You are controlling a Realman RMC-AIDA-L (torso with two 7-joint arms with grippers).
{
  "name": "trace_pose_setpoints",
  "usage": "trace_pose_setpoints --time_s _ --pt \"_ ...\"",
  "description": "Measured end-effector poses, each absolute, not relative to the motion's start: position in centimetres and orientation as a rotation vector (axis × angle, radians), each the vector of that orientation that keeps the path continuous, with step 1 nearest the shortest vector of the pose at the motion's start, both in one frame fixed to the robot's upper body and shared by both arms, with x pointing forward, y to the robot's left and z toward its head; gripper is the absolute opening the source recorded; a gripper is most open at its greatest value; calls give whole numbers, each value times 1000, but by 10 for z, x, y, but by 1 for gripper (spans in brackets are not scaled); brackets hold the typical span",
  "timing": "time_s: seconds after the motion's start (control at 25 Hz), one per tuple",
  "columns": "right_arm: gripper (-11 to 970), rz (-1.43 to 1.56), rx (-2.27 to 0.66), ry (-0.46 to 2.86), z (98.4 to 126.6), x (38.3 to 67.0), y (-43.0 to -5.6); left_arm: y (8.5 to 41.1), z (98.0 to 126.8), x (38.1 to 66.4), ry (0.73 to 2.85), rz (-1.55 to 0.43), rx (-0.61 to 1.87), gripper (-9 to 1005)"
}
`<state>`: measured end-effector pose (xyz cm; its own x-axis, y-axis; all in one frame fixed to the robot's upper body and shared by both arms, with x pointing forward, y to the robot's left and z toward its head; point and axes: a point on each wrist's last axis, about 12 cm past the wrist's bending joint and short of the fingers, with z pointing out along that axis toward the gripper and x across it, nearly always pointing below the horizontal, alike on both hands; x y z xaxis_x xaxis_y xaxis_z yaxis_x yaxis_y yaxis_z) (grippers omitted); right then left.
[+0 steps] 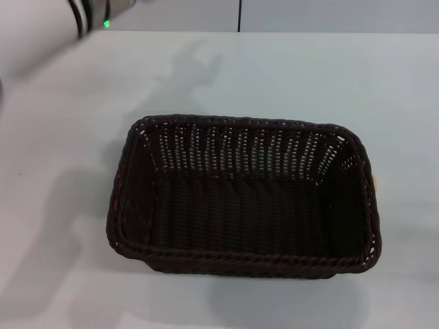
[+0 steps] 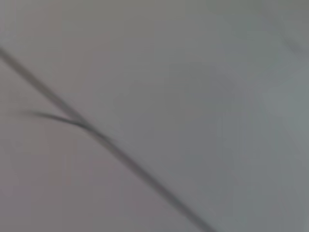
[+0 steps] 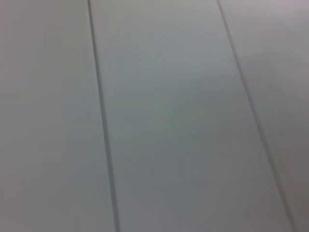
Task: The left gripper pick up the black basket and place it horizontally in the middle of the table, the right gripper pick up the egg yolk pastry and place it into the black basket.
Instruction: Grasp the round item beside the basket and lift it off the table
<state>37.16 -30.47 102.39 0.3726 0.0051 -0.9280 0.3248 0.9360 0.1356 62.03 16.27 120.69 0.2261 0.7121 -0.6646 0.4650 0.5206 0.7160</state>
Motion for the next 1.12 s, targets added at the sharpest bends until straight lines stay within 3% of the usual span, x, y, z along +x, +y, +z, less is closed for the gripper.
trace_pose_setpoints --time_s 0.12,0.24,0.4,0.6,0.8,1.12 --pt "769 -179 273 1212 1021 376 -301 170 1188 602 1195 431 823 706" --pt "769 -147 240 1244 1018 381 -297 181 1184 594 1128 450 668 712" --pt "768 -63 169 1319 1012 393 -285 219 1165 580 1124 286 327 722" --pt "768 27 96 1403 1003 399 -270 285 1110 570 1243 76 34 734" --pt "768 119 2 1463 998 406 -255 307 1083 557 1280 50 -46 746" --pt "767 197 -78 1558 989 418 -238 310 1076 552 1283 69 -28 798"
